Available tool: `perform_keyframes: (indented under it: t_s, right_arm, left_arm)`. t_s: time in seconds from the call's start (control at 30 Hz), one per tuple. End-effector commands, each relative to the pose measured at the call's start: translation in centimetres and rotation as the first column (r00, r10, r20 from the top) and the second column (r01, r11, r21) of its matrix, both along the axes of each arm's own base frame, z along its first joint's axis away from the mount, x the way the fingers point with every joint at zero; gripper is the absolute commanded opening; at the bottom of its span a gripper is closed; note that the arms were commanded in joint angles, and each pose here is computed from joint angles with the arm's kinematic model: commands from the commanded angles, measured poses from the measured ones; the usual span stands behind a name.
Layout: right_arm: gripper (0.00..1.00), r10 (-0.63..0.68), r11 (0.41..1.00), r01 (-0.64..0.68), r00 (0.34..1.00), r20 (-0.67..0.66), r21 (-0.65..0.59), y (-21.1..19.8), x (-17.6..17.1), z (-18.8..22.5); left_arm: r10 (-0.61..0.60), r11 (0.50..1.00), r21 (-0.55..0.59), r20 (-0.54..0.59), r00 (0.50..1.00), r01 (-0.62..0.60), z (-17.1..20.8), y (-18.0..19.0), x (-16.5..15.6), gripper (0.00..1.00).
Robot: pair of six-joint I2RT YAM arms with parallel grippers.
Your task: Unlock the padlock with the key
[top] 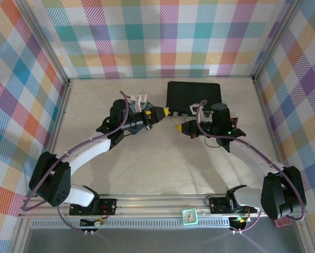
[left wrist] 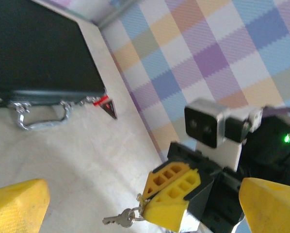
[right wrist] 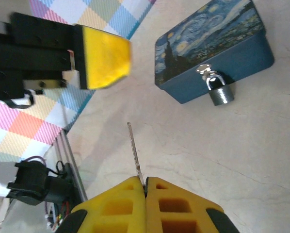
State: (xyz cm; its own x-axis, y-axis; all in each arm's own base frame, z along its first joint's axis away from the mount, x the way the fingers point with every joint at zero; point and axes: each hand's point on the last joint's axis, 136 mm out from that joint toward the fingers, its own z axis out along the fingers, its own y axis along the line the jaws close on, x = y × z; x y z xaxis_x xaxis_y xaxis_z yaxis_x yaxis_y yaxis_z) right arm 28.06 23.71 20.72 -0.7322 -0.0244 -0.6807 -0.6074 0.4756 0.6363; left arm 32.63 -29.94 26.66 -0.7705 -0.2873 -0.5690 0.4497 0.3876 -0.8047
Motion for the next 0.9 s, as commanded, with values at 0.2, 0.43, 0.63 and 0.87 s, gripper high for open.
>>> perform_keyframes:
  t_s: [0.2, 0.43, 0.63, 0.87]
  right_arm:
    - [0.00, -0.086, 0.937, 0.153, 0.972, 0.218, -0.313, 0.2, 3.6, -0.1]
    - [0.00, -0.068, 0.888, 0.236, 0.917, 0.394, -0.395, 0.5, 5.6, -0.6]
    - [0.00, 0.003, 0.854, 0.248, 0.877, 0.481, -0.457, 1.2, 5.4, -1.4]
    - [0.00, 0.030, 0.862, 0.226, 0.871, 0.491, -0.454, 2.5, 4.6, -1.6]
  left_arm:
    - [0.172, 0.983, -0.007, -0.322, 0.931, -0.184, -4.3, 0.7, 2.0, 0.90]
    - [0.136, 0.981, -0.067, -0.424, 0.896, -0.180, -5.6, -1.9, 2.3, 0.78]
    - [0.157, 0.967, -0.105, -0.472, 0.868, -0.233, -6.1, -2.2, 2.4, 0.77]
    - [0.177, 0.954, -0.135, -0.470, 0.865, -0.268, -5.7, -2.7, 2.8, 0.75]
